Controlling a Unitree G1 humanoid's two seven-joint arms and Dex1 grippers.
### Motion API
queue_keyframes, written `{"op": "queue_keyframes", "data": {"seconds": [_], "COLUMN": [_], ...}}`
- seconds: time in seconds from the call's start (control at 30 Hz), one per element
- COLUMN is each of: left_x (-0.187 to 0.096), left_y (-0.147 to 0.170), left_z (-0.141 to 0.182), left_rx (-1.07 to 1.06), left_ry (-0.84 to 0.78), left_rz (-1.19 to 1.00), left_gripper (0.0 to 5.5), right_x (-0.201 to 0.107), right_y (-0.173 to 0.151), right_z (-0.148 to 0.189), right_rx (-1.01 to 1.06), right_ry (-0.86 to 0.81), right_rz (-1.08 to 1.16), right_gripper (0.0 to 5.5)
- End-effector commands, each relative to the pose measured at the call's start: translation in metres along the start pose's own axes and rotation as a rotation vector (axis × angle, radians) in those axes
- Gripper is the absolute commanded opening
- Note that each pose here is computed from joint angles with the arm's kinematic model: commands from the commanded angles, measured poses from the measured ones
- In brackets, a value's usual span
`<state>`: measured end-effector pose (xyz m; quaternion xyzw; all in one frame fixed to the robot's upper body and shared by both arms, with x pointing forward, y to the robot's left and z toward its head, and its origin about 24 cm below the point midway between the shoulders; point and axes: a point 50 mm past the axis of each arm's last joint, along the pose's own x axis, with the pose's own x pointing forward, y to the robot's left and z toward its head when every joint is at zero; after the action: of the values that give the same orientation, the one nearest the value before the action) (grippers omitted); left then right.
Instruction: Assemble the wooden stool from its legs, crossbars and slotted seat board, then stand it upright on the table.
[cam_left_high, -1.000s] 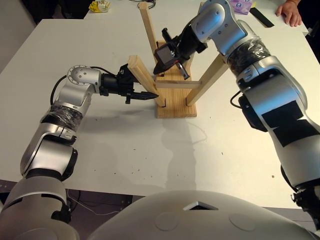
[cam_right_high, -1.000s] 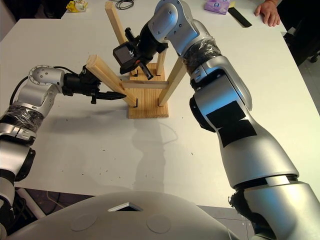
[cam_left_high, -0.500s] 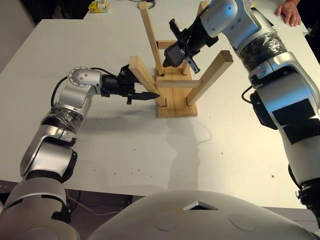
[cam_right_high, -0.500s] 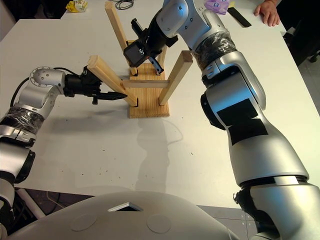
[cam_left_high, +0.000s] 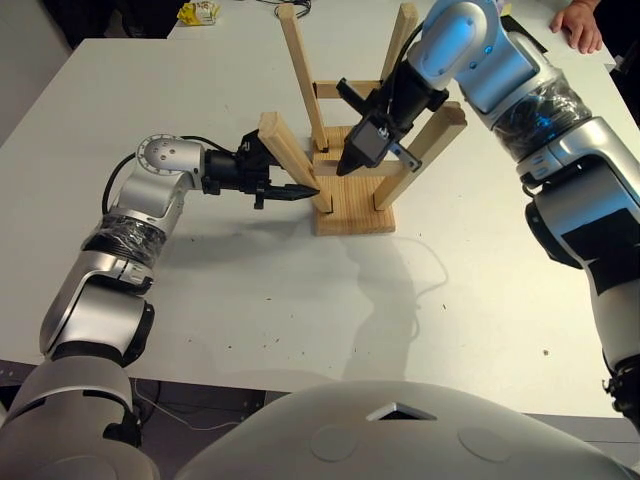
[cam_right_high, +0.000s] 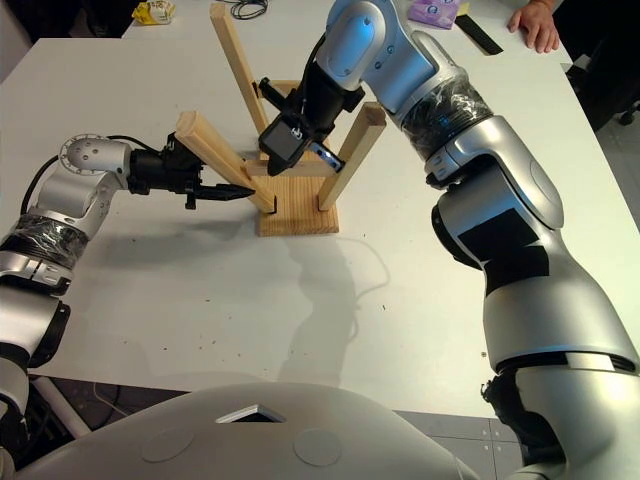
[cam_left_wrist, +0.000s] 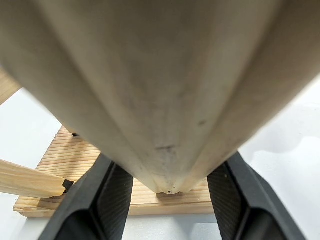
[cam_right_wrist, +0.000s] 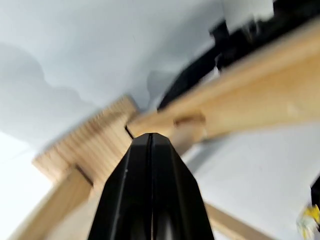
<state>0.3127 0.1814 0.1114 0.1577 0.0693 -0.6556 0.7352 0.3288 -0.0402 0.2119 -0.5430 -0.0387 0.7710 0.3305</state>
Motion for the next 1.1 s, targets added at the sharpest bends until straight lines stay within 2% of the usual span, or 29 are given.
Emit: {"op": "queue_keyframes", "data": {"seconds": [0.03, 0.13, 0.5, 0.63, 0.7, 0.8, 1.1], "left_x": [0.006, 0.006, 0.007, 0.007, 0.006, 0.007, 0.008], "left_y": [-0.066, -0.065, -0.064, -0.064, -0.064, -0.063, -0.061], "left_z": [-0.104, -0.104, -0.102, -0.102, -0.102, -0.102, -0.100], "left_rx": [-0.317, -0.316, -0.312, -0.311, -0.311, -0.307, -0.300], "left_ry": [0.469, 0.470, 0.468, 0.467, 0.467, 0.469, 0.468], "left_rz": [-0.137, -0.135, -0.144, -0.145, -0.143, -0.145, -0.154], "left_gripper": [2.06, 2.06, 2.06, 2.06, 2.06, 2.06, 2.06], "right_x": [-0.009, -0.015, -0.002, 0.015, 0.019, 0.019, 0.019], "right_y": [-0.016, -0.030, -0.015, -0.013, -0.007, -0.004, -0.002], "right_z": [0.002, -0.001, -0.028, -0.023, -0.017, -0.010, -0.012], "right_rx": [0.013, 0.015, 0.030, -0.034, -0.027, -0.005, 0.000], "right_ry": [-0.017, 0.049, 0.222, 0.179, 0.098, 0.011, 0.018], "right_rz": [-0.090, -0.192, -0.161, -0.083, 0.021, 0.058, 0.067], "right_gripper": [0.00, 0.00, 0.00, 0.00, 0.00, 0.00, 0.00]}}
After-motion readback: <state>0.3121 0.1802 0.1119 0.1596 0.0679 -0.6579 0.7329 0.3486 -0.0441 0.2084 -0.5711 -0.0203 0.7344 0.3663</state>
